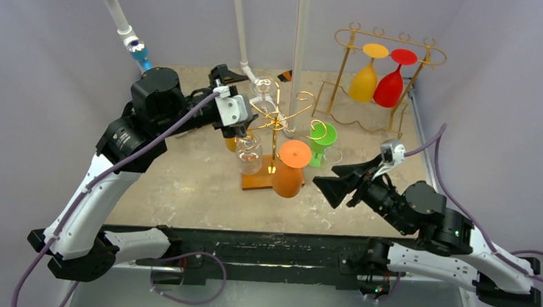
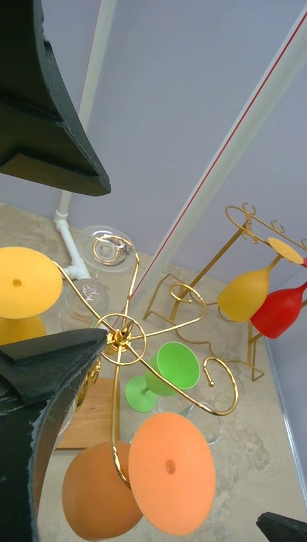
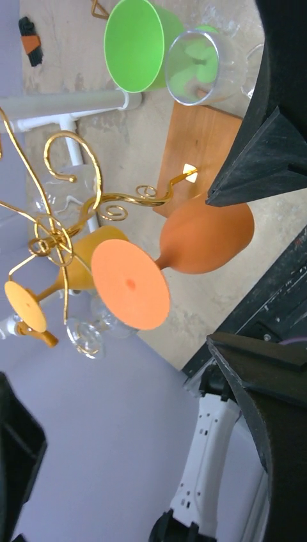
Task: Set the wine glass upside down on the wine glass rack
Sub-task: Turn the wine glass upside down at the wine rack.
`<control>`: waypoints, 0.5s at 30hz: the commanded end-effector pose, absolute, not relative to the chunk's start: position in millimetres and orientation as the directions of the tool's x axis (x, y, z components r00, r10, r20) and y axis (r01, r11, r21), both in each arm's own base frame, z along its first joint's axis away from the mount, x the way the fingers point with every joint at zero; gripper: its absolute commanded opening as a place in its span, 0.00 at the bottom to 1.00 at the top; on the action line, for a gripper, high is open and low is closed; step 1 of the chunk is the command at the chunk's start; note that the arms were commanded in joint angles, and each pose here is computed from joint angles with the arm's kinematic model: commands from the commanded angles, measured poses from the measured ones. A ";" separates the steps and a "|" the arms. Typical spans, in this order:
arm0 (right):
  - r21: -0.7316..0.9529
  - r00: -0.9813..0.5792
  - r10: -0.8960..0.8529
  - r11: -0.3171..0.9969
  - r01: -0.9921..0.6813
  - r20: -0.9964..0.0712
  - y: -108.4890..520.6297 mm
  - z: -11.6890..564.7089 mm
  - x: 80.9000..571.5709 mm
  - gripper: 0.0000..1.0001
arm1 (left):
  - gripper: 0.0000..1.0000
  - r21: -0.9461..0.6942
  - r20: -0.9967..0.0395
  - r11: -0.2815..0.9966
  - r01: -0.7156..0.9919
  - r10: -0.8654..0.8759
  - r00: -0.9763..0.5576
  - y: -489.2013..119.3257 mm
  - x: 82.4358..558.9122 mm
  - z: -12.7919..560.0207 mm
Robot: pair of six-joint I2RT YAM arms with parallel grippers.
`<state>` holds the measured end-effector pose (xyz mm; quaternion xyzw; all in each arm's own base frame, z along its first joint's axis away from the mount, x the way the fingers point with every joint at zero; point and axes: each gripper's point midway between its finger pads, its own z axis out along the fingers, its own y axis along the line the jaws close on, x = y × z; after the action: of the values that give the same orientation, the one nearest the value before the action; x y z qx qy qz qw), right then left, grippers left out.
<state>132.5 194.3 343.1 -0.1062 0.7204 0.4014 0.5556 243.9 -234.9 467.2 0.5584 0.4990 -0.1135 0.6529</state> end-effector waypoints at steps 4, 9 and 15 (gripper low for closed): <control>0.439 -0.354 0.310 0.813 -0.382 -0.882 171.4 384.4 161.0 0.78 | 0.76 0.431 -0.889 0.385 0.816 0.335 0.312 -257.7 252.0 456.8; 0.369 -0.295 0.288 0.889 -0.270 -0.911 174.8 418.1 185.0 0.75 | 0.66 0.368 -0.905 0.364 0.856 0.353 0.239 -268.2 258.5 443.1; 0.305 -0.242 0.251 0.927 -0.219 -0.937 181.9 443.6 221.6 0.72 | 0.54 0.342 -0.895 0.341 0.876 0.403 0.192 -274.2 266.1 427.4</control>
<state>195.7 197.7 431.5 -0.0036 0.7655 0.2402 0.5969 271.6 -277.2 415.8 0.5459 0.5884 -0.2004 0.5618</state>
